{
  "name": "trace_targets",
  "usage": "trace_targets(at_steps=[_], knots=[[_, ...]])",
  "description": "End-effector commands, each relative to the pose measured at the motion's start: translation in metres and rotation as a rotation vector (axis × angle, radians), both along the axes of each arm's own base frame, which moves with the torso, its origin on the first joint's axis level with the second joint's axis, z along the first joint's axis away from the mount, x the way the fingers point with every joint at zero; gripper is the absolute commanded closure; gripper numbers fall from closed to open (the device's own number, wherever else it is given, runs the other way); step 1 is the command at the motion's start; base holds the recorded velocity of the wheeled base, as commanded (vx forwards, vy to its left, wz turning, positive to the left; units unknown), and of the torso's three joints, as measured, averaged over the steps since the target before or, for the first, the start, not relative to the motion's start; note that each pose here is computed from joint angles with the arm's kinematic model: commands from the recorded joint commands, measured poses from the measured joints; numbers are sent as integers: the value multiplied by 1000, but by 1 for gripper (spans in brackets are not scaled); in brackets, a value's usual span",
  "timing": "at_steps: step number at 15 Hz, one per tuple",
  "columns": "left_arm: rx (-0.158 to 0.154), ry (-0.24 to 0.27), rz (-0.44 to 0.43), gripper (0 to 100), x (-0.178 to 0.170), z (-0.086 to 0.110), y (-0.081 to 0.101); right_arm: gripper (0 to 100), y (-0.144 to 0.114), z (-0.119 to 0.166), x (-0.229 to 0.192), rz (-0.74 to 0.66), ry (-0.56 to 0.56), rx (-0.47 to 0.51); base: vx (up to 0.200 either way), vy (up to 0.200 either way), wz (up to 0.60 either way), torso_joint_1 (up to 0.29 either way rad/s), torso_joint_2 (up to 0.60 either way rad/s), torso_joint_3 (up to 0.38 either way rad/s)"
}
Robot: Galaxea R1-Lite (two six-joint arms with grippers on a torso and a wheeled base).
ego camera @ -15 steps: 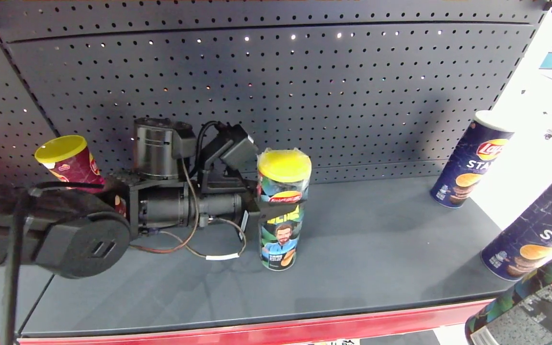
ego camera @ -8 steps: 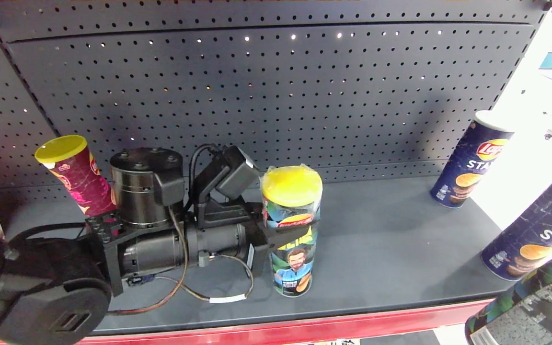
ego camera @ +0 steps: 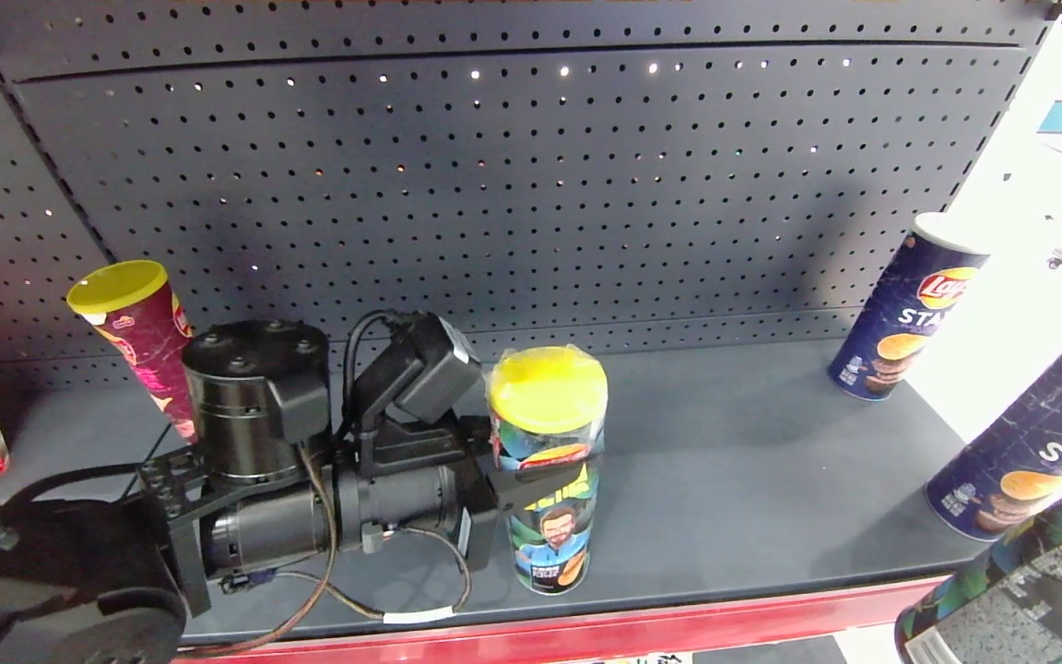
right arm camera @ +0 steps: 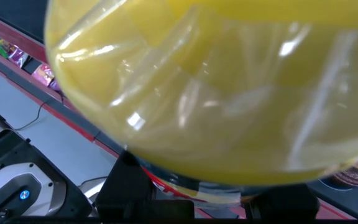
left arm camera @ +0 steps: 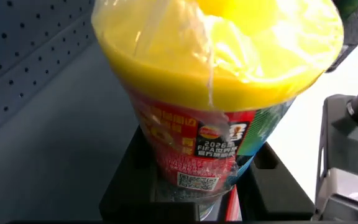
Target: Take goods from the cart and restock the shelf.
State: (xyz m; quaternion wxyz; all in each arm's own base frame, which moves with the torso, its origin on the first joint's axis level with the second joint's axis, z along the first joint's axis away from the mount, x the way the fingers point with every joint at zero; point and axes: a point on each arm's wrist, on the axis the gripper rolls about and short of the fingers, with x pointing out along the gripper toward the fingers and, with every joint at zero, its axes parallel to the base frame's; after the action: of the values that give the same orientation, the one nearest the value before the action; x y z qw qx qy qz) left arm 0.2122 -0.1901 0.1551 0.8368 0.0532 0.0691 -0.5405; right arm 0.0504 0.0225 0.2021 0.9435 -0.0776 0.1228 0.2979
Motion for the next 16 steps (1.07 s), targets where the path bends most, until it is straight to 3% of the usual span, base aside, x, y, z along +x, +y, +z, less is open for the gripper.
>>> trace_targets(at_steps=[1,4,7,16], knots=[[-1,-1,-1,100,-7,1,5,100,0,0,-1,0,-2,1,0,0,0,0,0,0],[17,-41,-9,100,-8,1,7,100,0,0,-1,0,-5,2,0,0,0,0,0,0],[47,-42,-11,100,-11,-6,10,100,-1,0,-2,0,-7,2,0,0,0,0,0,0],[28,-15,-37,100,-19,-4,3,100,-1,0,-3,-1,-13,3,0,0,0,0,0,0]])
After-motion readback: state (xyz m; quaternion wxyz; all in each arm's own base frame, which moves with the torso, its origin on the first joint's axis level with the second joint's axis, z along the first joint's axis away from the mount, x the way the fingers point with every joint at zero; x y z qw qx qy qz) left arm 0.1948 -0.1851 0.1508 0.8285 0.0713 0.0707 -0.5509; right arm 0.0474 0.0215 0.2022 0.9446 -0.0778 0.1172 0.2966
